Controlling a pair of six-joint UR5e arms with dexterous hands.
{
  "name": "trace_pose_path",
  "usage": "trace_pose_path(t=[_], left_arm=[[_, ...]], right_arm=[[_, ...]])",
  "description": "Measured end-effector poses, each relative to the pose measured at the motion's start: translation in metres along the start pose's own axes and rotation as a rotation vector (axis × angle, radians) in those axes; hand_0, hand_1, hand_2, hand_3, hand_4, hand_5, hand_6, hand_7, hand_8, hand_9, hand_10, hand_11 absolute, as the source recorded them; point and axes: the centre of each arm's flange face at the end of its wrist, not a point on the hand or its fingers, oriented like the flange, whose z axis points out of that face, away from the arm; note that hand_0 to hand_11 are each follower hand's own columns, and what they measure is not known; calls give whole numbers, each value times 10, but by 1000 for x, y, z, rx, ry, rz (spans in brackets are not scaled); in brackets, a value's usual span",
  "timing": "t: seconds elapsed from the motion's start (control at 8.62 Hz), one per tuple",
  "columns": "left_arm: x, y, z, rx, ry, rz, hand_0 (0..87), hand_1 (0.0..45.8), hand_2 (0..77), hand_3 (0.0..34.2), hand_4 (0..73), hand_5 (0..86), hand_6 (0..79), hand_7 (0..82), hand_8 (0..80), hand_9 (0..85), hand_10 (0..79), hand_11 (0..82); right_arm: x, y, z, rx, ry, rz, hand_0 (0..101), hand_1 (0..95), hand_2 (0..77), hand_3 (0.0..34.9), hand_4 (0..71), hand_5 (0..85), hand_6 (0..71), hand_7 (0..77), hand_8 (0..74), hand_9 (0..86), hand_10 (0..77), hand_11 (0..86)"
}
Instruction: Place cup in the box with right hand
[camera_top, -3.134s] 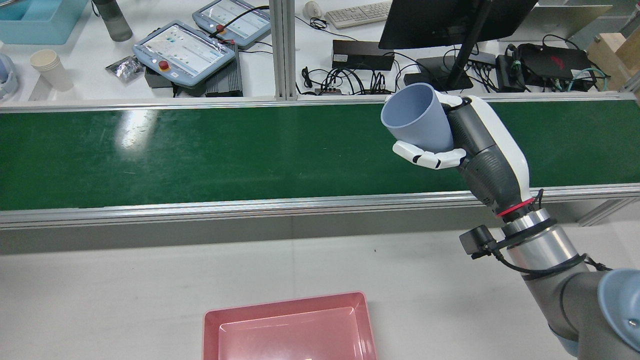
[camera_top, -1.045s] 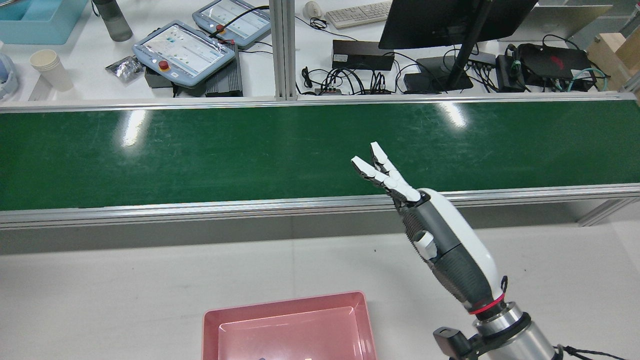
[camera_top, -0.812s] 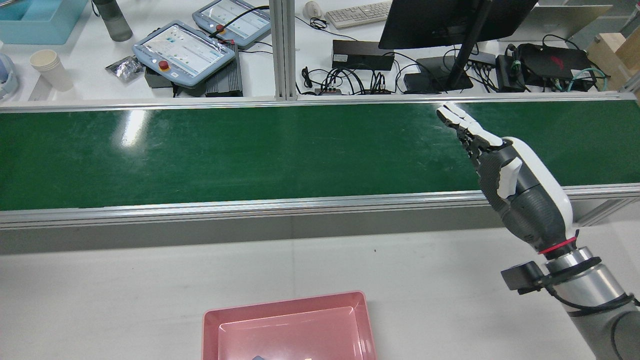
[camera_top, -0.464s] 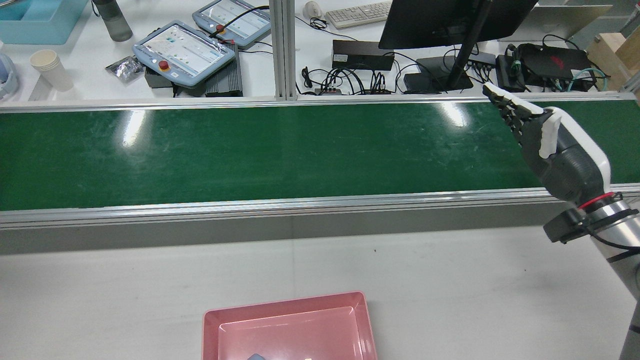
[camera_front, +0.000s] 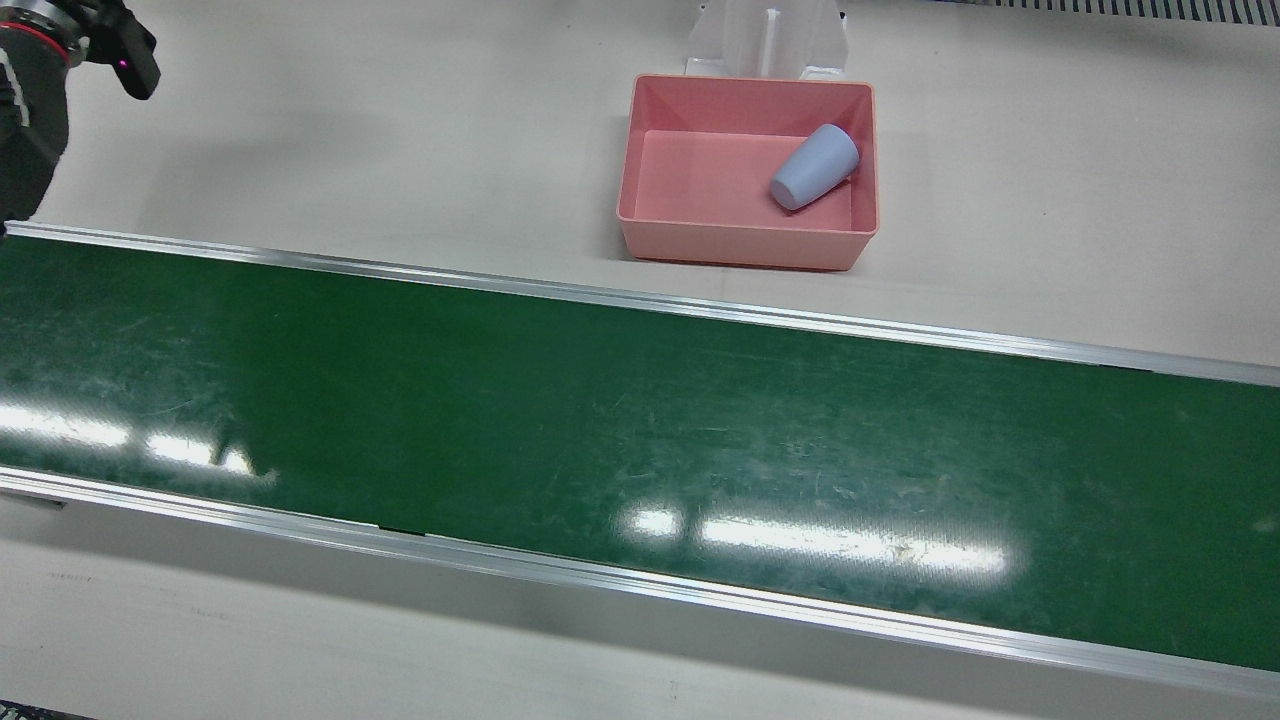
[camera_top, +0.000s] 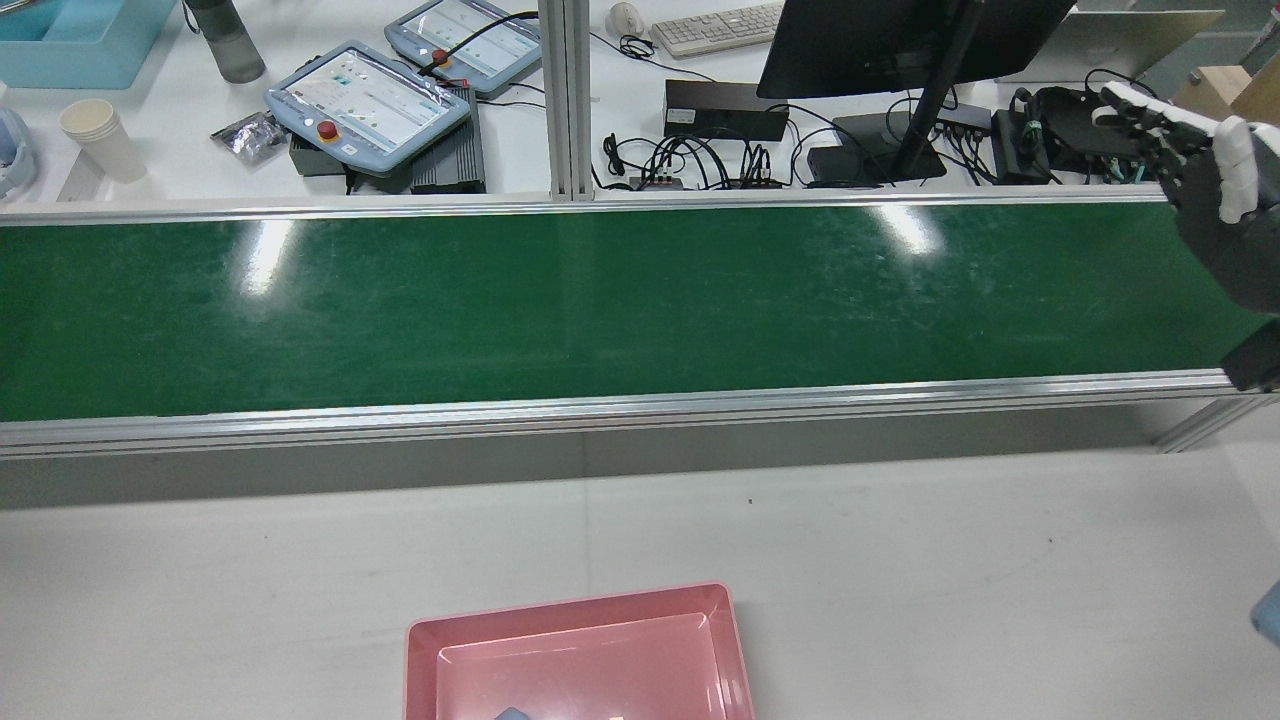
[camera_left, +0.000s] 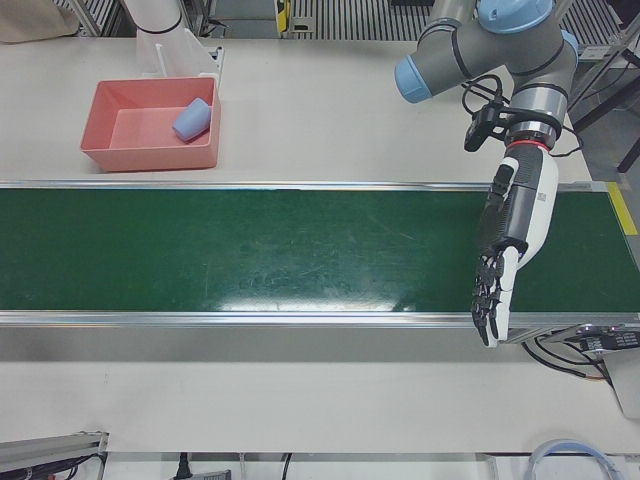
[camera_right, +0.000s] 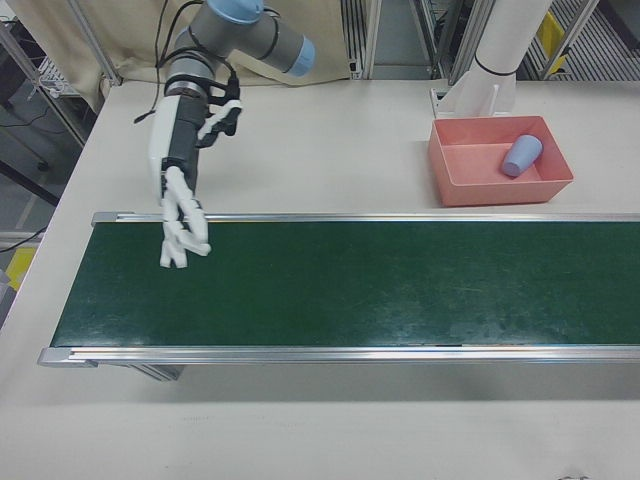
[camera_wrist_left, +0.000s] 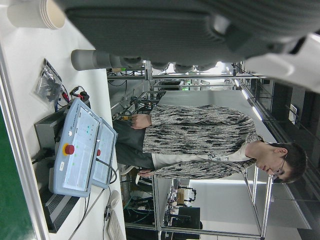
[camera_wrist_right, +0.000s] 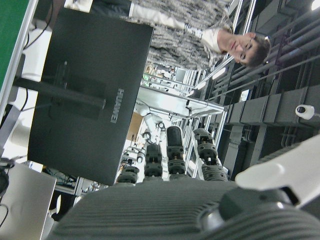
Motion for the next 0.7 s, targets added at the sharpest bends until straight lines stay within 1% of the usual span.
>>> trace_pose_path(t=[0.12, 0.23, 0.35, 0.46, 0.58, 0.7], left_arm=[[0, 0, 0, 0, 0, 0, 0, 5, 11, 0, 11, 0, 0, 0, 0, 0, 0, 0], [0, 1, 0, -1, 0, 0, 0, 5, 11, 0, 11, 5, 0, 5, 0, 0, 0, 0], [0, 1, 0, -1, 0, 0, 0, 5, 11, 0, 11, 5, 0, 0, 0, 0, 0, 0], [0, 1, 0, -1, 0, 0, 0, 5, 11, 0, 11, 5, 0, 0, 0, 0, 0, 0], [0, 0, 0, 0, 0, 0, 0, 5, 11, 0, 11, 5, 0, 0, 0, 0, 0, 0], [0, 0, 0, 0, 0, 0, 0, 5, 11, 0, 11, 5, 0, 0, 0, 0, 0, 0]], right_arm=[[-24, -44, -4, 35, -27, 10, 73, 33, 109, 2, 0, 5, 76, 316, 33, 164, 22, 44], [-45, -90, -10, 62, -55, 25, 111, 33, 120, 2, 0, 5, 93, 387, 82, 207, 27, 44], [-69, -128, -18, 85, -81, 36, 111, 33, 120, 2, 0, 5, 93, 387, 82, 207, 27, 44], [-90, -152, -28, 103, -110, 38, 113, 33, 120, 2, 0, 5, 93, 431, 93, 218, 27, 44], [-104, -166, -35, 119, -132, 38, 82, 27, 120, 2, 49, 5, 93, 458, 104, 240, 38, 54], [-110, -174, -38, 130, -142, 39, 82, 27, 120, 2, 49, 5, 93, 458, 104, 240, 38, 54]])
